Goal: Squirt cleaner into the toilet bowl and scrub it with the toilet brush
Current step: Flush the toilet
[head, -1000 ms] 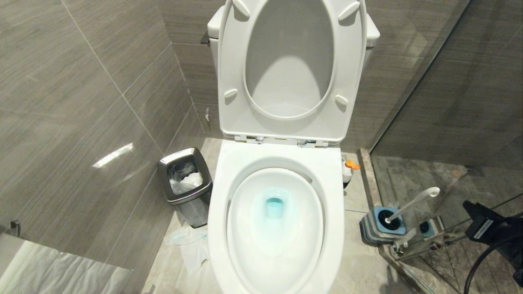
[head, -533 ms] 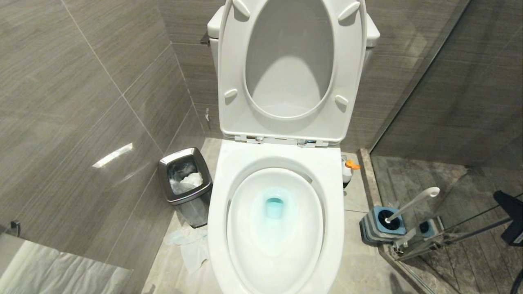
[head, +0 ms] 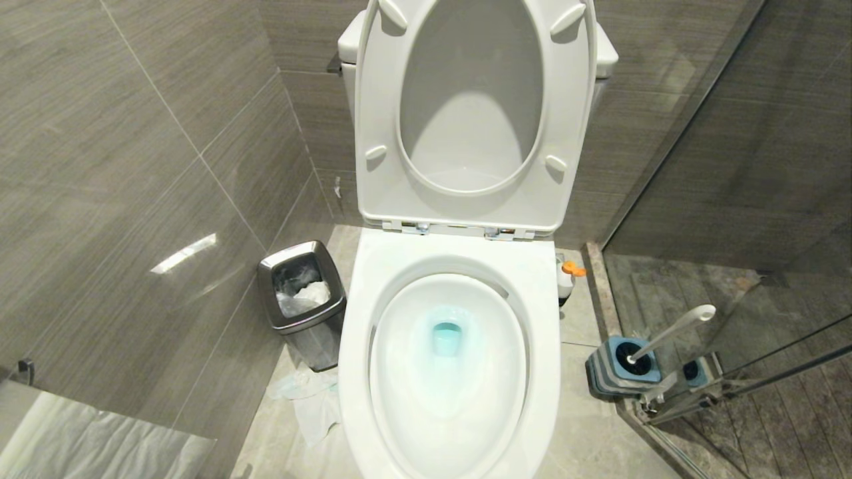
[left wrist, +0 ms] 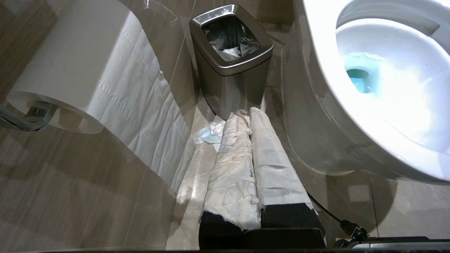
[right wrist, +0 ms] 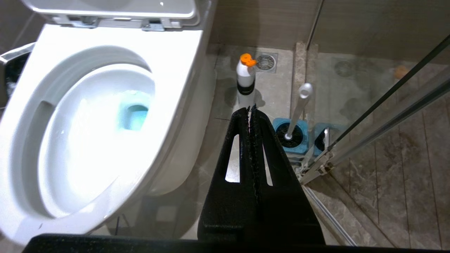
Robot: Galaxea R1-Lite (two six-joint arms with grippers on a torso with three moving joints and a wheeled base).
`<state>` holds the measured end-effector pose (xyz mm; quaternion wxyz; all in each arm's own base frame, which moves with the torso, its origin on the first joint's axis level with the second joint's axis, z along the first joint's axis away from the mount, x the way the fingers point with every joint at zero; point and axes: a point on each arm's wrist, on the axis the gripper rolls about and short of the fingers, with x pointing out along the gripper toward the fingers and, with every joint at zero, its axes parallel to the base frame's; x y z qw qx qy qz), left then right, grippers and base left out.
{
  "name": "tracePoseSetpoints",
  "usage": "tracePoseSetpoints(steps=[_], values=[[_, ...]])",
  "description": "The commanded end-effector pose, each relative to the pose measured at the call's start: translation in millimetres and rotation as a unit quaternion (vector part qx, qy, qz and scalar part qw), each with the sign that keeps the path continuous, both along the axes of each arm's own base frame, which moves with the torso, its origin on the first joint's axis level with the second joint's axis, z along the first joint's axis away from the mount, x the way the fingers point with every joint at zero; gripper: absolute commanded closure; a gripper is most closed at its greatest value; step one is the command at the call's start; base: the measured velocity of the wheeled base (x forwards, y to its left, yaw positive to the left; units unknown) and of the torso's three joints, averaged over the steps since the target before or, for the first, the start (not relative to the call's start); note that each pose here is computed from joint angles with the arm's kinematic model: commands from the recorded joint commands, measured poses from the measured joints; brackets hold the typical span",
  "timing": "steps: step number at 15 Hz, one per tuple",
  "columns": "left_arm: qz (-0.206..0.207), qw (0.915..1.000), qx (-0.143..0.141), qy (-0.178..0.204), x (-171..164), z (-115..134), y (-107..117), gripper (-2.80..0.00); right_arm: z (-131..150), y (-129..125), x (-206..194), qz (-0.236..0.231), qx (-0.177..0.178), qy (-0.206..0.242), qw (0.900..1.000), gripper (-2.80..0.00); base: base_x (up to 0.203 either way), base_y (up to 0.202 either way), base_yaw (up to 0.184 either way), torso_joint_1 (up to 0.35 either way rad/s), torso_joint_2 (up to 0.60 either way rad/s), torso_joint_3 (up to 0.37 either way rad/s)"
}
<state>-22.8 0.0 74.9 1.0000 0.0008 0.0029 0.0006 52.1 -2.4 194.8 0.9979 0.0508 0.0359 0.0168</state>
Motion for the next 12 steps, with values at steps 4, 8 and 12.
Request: tracePoseSetpoints(steps=[4, 8, 12], values=[[0.0, 1.0, 0.0, 0.0, 0.0, 0.0, 0.0, 0.0, 12.4, 5.5, -41.0, 0.021, -0.007, -0.065, 0.998, 0.0, 0.0, 0.0, 0.0, 0.0, 0.0, 0.0], [0.0, 1.0, 0.0, 0.0, 0.0, 0.0, 0.0, 0.0, 54.3, 9.3, -72.3, 0.03, -0.028, -0.149, 0.988, 0.0, 0.0, 0.0, 0.0, 0.0, 0.0, 0.0], [0.0, 1.0, 0.0, 0.0, 0.0, 0.0, 0.0, 0.0, 73.7, 12.6, -105.9, 0.062, -0.04, -0.208, 0.975, 0.0, 0.0, 0.0, 0.0, 0.0, 0.0, 0.0]])
